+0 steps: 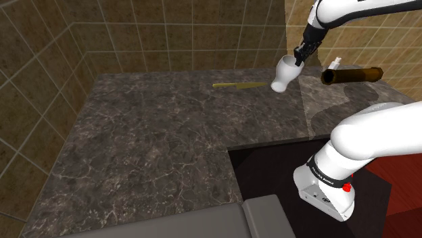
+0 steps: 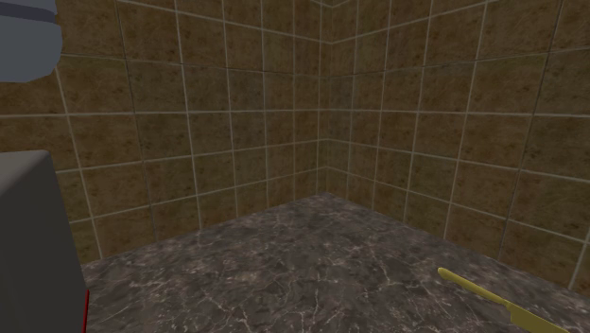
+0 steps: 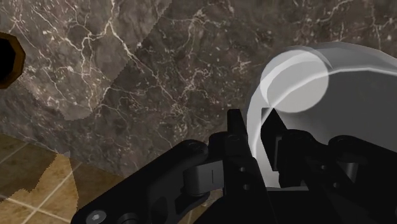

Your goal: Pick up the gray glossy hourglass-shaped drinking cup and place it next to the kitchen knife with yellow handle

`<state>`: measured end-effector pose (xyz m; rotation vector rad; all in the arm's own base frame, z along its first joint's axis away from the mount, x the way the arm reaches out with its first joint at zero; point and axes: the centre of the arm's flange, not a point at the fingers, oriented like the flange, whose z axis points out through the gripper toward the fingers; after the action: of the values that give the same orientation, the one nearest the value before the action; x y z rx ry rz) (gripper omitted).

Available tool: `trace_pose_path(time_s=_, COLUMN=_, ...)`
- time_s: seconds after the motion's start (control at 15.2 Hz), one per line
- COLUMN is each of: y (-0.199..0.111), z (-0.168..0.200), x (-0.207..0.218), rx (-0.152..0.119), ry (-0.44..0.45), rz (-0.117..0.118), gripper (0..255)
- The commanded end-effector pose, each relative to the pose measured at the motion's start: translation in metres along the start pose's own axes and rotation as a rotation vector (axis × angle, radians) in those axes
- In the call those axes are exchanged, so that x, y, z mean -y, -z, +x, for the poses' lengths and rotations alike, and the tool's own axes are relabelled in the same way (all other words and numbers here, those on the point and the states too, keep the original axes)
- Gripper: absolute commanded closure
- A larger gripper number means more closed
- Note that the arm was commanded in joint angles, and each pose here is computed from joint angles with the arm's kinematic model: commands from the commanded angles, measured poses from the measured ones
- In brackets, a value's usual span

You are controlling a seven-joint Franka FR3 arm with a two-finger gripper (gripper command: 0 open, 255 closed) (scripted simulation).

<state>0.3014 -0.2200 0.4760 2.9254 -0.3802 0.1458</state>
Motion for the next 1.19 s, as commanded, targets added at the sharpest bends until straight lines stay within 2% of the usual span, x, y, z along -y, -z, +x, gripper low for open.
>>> trace_pose_path(time_s=0.0, y=-0.01, z=-0.001, x=0.002, rx=-0.001, ry=0.0, rz=0.0, gripper=255)
trace_pose_path(time_s=0.92, y=-0.087, z=-0.01, x=0.016, rx=-0.001, ry=0.0, rz=0.0, gripper=255)
trace_pose_path(time_s=1.12, y=-0.087, z=-0.01, x=0.016, rx=-0.001, ry=0.0, rz=0.0, gripper=255)
